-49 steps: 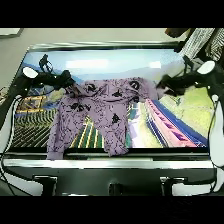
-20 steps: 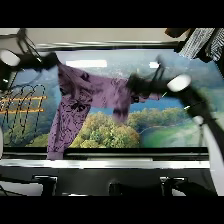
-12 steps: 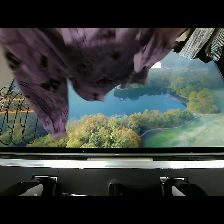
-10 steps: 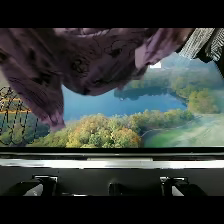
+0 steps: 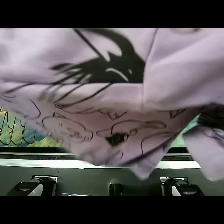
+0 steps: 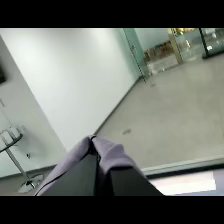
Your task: Fold the clothes and pants, and hang the long-sleeved shirts on hangers.
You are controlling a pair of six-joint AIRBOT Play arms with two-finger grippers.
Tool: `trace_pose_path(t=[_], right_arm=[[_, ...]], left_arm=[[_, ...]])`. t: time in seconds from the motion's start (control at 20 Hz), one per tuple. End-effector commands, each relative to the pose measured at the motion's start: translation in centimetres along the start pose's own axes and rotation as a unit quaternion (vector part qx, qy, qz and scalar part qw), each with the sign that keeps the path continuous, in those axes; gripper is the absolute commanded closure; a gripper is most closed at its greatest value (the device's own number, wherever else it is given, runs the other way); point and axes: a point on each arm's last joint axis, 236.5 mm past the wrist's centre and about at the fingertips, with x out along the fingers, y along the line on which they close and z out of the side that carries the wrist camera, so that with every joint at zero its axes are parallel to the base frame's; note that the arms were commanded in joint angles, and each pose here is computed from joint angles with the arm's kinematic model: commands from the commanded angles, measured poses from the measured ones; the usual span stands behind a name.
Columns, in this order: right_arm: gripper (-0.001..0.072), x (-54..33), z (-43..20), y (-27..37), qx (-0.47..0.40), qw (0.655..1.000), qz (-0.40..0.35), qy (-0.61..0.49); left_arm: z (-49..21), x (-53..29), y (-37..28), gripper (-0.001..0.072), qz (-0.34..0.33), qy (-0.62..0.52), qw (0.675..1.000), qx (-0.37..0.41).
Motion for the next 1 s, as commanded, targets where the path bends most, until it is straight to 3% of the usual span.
trace_pose_path(t=[0.0, 0.2, 0.35, 0.5, 0.65, 0.7, 0.75, 0.8, 0.85, 0.95], right_arm=[[0.0668, 3.6, -7.0, -7.7, 0.065, 0.981, -0.129, 0.130], [0.0668, 7.9, -18.3, -20.6, 0.073, 0.902, -0.310, 0.290], [0.0667, 10.4, -26.7, -29.4, 0.064, 0.848, -0.394, 0.348], [0.0667, 12.2, -35.6, -36.3, 0.088, 0.811, -0.443, 0.372], [0.0666, 14.9, -42.9, -40.2, 0.139, 0.799, -0.451, 0.372], [0.0666, 15.7, -44.9, -40.8, 0.162, 0.795, -0.449, 0.373], [0.0665, 16.2, -46.5, -41.0, 0.180, 0.791, -0.445, 0.379], [0.0656, 16.3, -47.7, -41.0, 0.199, 0.785, -0.443, 0.385], [0.0591, 16.2, -48.0, -40.8, 0.204, 0.782, -0.442, 0.390], [0.0351, 15.8, -46.6, -40.1, 0.172, 0.786, -0.429, 0.410]], left_arm=[[-6.9, 5.7, 1.8, 0.0683, -0.001, 0.096, 0.995, -0.036], [-22.8, 17.5, 4.1, 0.0682, -0.019, 0.253, 0.964, -0.077], [-38.4, 23.3, 4.5, 0.0682, -0.016, 0.365, 0.925, -0.102], [-52.1, 24.8, 4.2, 0.0682, -0.003, 0.454, 0.882, -0.128], [-61.3, 23.5, 3.6, 0.0678, 0.022, 0.521, 0.832, -0.190], [-62.9, 23.0, 3.5, 0.0646, 0.028, 0.535, 0.817, -0.213], [-63.9, 22.5, 3.3, 0.0463, 0.035, 0.547, 0.804, -0.233], [-64.2, 22.1, 3.4, 0.0139, 0.040, 0.555, 0.793, -0.248], [-63.9, 21.9, 3.8, -0.0013, 0.041, 0.559, 0.790, -0.249], [-61.4, 21.4, 5.8, -0.0013, 0.048, 0.564, 0.785, -0.252]])
